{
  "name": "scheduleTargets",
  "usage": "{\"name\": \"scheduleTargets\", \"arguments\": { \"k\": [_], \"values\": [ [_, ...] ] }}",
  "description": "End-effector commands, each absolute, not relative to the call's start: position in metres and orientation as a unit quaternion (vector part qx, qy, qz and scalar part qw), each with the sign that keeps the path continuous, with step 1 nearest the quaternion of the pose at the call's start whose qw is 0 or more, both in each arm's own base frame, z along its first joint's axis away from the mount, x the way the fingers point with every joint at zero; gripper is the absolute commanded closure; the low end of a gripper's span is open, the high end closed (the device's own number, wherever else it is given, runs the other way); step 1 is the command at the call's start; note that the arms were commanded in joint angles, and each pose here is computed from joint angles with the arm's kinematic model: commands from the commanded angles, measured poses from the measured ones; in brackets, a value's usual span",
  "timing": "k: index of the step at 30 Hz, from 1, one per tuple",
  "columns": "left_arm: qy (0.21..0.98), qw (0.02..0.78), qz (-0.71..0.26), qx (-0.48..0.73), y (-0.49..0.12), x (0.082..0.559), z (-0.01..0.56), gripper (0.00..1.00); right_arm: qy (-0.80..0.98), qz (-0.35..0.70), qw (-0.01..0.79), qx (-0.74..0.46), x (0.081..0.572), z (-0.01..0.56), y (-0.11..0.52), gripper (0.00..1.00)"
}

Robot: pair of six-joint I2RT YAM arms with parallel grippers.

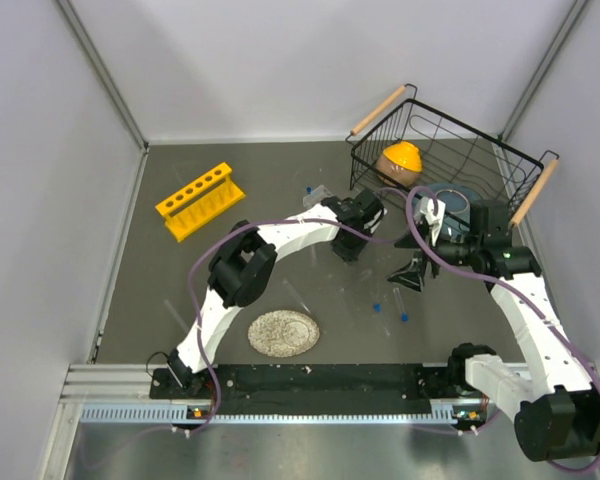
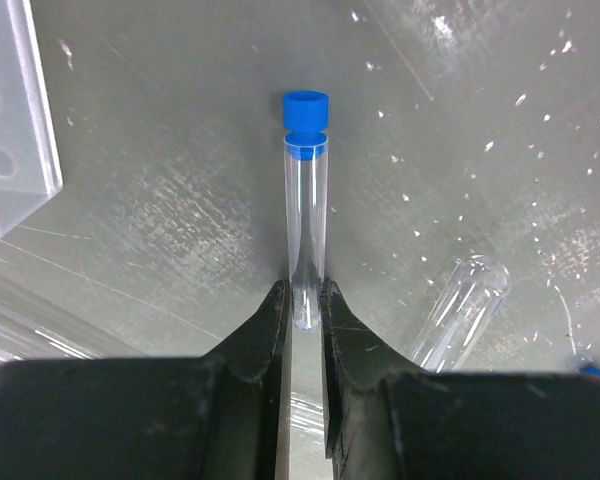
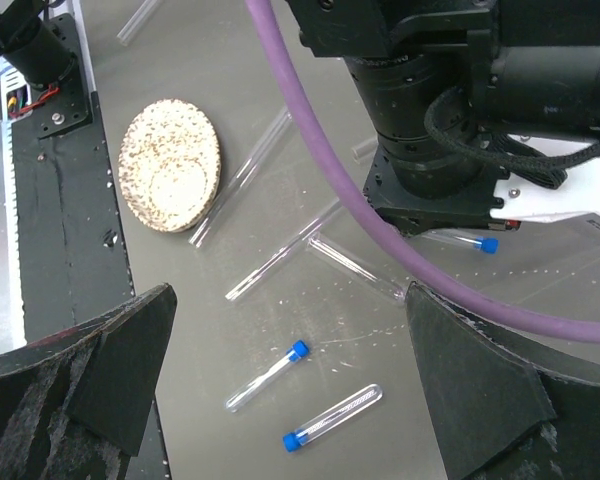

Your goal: Organize the chemistry lab equipment

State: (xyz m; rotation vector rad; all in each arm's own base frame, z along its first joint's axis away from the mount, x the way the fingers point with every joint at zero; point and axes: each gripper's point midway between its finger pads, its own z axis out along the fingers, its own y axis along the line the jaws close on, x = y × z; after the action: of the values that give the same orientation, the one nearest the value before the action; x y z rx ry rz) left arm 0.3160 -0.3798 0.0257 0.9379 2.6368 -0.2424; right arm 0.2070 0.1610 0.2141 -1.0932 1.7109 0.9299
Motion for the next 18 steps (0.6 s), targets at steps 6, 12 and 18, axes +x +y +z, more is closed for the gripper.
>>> {"name": "scheduleTargets", "arguments": {
  "k": [6, 12, 18],
  "values": [
    [0.896, 0.282, -0.172, 0.295, -0.395, 0.318, 0.105, 0.96, 0.664, 0.372, 0.466, -0.451, 0.216, 0.232, 0.160, 0.01],
    [0.890, 0.283, -0.229, 0.274, -0.379, 0.284, 0.123, 0.96, 0.670, 0.362, 0.472, -0.444, 0.221, 0.231, 0.154, 0.01],
    [0.849, 0.327, -0.318, 0.268, -0.365, 0.243, 0.155, 0.96, 0.672, 0.363, 0.473, -0.439, 0.226, 0.226, 0.149, 0.01]
  ]
}}
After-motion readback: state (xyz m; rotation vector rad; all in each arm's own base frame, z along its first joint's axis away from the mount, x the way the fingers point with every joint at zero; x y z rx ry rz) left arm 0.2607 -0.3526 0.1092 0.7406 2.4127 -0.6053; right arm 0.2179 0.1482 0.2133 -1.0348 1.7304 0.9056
